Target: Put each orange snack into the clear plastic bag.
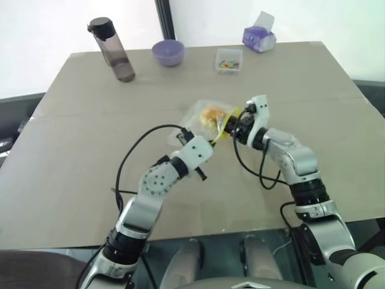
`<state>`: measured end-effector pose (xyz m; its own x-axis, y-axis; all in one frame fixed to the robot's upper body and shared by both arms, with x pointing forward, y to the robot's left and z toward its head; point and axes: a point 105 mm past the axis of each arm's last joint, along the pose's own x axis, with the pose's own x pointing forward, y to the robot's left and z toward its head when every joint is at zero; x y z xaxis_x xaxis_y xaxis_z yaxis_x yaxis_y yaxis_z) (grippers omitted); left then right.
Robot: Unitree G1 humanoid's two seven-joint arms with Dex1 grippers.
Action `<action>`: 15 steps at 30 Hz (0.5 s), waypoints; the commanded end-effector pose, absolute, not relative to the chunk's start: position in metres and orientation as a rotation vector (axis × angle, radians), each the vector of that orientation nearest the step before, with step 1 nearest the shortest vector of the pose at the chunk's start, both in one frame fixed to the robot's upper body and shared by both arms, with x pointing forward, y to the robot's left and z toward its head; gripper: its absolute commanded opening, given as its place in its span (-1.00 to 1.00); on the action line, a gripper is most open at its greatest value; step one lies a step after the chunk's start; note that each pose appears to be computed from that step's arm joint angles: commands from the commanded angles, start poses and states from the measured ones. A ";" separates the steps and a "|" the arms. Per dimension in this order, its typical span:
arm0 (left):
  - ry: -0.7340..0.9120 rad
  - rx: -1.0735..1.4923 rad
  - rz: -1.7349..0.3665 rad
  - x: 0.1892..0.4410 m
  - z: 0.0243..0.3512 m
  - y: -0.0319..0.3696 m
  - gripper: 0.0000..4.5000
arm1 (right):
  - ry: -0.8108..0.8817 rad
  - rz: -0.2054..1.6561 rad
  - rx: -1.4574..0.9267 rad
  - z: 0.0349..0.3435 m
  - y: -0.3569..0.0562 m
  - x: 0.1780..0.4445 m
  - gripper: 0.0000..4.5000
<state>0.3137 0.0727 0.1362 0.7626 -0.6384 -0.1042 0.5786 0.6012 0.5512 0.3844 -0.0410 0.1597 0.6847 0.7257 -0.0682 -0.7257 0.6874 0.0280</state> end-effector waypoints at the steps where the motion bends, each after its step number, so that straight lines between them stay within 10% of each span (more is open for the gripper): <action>1: -0.174 0.592 -0.715 0.309 0.151 0.067 -1.00 | -0.007 0.797 -0.038 0.178 -0.044 0.386 0.54; 4: -0.178 0.575 -0.694 0.312 0.152 0.069 -1.00 | -0.009 0.800 -0.049 0.179 -0.049 0.383 0.98; 15: -0.164 0.416 -0.581 0.326 0.163 0.087 -1.00 | 0.144 0.867 -0.393 0.139 -0.122 0.357 0.98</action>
<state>0.3268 0.0861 0.1521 0.8247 -0.5656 -0.0075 0.5125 0.7416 0.4329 0.3561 -0.1232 0.1310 0.6372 0.7127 -0.2933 -0.7695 0.6097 -0.1901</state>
